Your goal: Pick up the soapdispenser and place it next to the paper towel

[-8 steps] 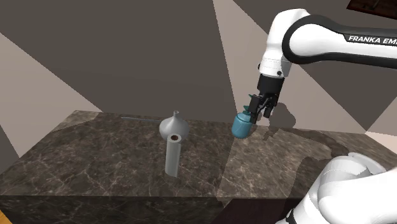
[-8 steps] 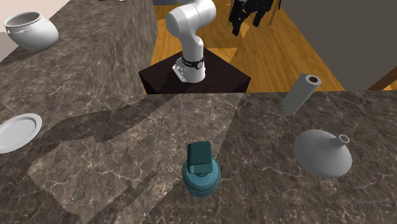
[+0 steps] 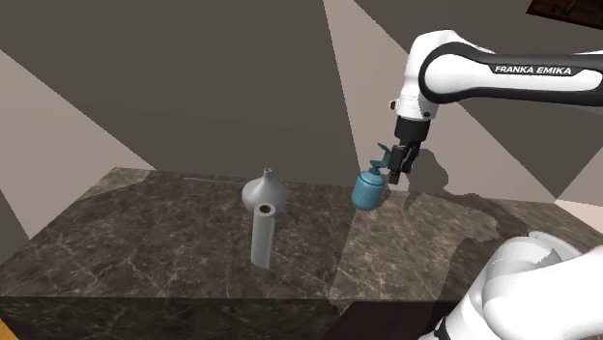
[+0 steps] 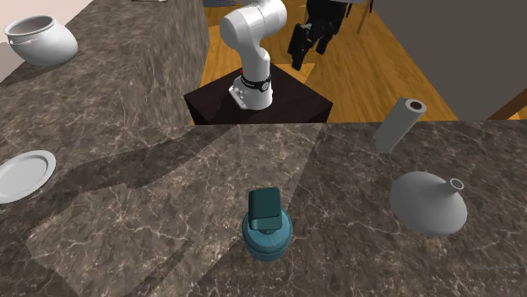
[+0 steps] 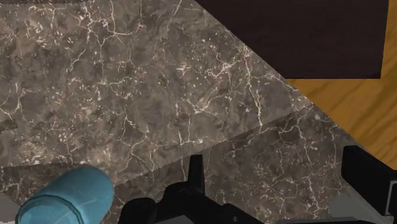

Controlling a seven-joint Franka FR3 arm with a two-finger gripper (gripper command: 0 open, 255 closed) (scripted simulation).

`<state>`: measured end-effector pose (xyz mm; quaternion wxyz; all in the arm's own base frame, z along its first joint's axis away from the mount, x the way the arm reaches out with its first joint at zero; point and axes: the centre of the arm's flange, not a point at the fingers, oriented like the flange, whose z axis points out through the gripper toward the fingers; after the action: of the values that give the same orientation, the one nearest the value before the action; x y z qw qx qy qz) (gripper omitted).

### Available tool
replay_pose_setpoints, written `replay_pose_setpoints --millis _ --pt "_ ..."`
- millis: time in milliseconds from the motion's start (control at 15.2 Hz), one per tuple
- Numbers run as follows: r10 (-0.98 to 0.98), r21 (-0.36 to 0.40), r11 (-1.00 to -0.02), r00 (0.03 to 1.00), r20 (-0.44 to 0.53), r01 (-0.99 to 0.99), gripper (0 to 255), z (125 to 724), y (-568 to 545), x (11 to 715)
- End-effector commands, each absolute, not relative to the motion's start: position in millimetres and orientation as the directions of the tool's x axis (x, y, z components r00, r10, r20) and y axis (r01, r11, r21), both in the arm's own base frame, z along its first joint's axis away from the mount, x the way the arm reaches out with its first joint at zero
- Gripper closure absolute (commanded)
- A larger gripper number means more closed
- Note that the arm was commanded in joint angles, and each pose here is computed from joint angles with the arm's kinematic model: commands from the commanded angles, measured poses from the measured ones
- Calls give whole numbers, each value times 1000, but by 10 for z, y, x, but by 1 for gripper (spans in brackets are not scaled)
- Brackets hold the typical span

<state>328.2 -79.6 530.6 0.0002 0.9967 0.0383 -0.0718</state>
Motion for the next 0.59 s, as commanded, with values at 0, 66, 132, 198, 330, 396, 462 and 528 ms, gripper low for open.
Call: replay_pose_setpoints --millis 0,66,132,198,330,396,462,528 --pt "140 0 -990 978 -155 141 0 5226 -1008 3387" --pt "169 2 -985 973 -160 171 0 5190 -1116 3438" --pt "197 4 -980 966 -166 201 0 5155 -1223 3492" --pt "226 5 -973 959 -171 230 0 5120 -1328 3549" --pt "282 8 -958 942 -182 288 0 5049 -1534 3671" --pt "310 9 -948 932 -188 317 0 5014 -1634 3737" --pt "337 9 -938 921 -194 345 0 4978 -1732 3805" --pt "364 10 -928 910 -199 373 0 4943 -1828 3877"
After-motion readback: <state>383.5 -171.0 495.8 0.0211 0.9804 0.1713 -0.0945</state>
